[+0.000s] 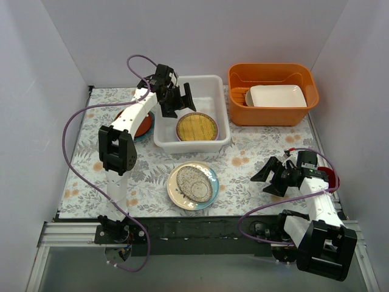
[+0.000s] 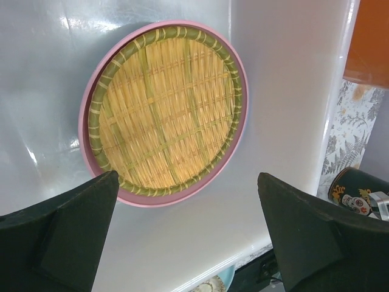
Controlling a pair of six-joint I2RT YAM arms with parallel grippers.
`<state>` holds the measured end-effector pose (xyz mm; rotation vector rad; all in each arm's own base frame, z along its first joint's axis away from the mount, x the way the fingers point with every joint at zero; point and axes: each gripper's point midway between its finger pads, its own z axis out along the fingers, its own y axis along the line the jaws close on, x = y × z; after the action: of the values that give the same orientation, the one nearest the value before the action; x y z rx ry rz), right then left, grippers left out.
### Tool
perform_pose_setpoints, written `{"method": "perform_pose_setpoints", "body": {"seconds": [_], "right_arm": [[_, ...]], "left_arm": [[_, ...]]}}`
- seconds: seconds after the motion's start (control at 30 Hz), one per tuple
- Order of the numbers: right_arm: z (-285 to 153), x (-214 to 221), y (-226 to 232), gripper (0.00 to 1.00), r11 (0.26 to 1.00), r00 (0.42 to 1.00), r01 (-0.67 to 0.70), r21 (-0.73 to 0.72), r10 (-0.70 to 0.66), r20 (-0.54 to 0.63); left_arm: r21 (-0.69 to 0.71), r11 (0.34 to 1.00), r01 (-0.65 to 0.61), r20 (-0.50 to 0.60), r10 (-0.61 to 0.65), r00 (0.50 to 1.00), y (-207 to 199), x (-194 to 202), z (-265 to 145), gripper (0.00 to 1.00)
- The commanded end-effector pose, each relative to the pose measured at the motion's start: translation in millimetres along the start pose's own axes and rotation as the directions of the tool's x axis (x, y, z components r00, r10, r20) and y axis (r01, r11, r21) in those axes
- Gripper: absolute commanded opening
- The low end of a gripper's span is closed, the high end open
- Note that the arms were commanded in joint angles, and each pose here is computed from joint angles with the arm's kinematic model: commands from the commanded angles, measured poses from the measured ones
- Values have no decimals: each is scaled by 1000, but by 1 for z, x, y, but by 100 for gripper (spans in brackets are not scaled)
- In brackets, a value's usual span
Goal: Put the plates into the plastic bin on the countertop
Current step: Place the plate in the plastic bin.
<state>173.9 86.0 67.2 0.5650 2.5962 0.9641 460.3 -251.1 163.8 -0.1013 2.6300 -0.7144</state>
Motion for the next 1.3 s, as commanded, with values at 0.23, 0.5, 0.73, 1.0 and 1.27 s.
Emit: {"method": "perform_pose_setpoints", "body": {"seconds": [0.23,0.5,0.73,1.0,1.27], "right_arm": [[-5,-8,12,89,999,999,41,-36,-40,14],[-11,-36,29,89,997,997,48,-52,-45,61],[-21,-81,58,88,994,992,67,-82,-57,117],[-19,-120,98,87,985,984,143,-93,-131,121],[-3,-136,142,86,975,978,187,-117,-174,117]], "left_arm": [[95,995,20,142,-34,989,-21,-37,-64,98],[96,994,58,189,-76,979,0,-51,-90,98],[85,989,124,223,-140,965,40,-55,-111,98],[67,969,238,227,-247,942,103,-46,-124,98],[-35,935,354,260,-333,906,170,-39,-135,98]]}}
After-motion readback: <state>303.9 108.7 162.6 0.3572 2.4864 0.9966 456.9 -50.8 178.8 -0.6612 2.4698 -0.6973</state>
